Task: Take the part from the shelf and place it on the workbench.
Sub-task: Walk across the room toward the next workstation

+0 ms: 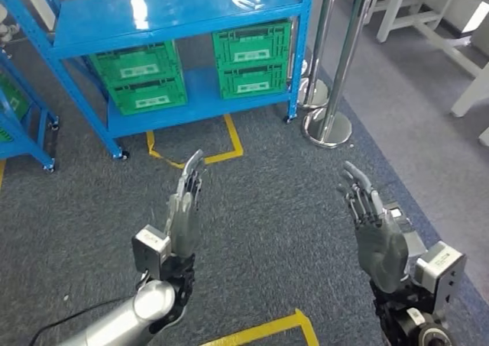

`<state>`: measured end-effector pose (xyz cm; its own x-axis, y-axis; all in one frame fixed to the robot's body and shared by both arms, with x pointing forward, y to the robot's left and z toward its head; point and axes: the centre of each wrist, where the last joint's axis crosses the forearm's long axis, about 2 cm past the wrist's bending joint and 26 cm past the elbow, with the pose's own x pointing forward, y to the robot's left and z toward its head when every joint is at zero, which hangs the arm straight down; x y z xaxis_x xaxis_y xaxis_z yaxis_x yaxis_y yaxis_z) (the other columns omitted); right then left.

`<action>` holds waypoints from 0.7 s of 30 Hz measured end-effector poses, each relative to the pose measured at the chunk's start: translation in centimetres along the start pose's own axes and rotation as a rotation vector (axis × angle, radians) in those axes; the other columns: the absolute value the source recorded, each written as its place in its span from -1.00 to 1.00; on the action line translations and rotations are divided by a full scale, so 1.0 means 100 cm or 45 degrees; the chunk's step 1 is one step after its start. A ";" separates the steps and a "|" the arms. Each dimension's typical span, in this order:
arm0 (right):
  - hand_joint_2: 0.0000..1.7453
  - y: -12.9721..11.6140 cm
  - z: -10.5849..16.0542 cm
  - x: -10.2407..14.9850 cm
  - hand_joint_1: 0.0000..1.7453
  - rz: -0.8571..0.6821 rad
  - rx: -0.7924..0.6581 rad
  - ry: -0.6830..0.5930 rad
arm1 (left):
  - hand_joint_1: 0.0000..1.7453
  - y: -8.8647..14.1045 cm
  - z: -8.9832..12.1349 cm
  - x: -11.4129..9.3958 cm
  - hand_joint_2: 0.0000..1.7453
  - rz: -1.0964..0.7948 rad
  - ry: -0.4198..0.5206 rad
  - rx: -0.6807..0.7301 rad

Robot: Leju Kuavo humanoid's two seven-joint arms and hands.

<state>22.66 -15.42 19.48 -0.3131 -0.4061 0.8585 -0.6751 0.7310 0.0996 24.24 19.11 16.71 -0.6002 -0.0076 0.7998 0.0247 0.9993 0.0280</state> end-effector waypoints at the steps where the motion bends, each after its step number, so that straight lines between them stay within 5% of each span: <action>1: -1.00 0.000 0.000 0.000 -1.00 0.000 -0.001 0.000 | -1.00 0.000 0.000 0.000 -1.00 0.000 0.000 0.000; 21: -1.00 0.000 -0.002 0.000 -1.00 -0.004 -0.004 -0.008 | -1.00 0.000 0.002 0.001 -1.00 -0.005 -0.004 0.001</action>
<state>22.81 -15.25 19.57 -0.3151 -0.4116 0.8552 -0.6738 0.7315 0.1038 24.02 19.16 16.64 -0.6027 -0.0113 0.7979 0.0217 0.9993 0.0305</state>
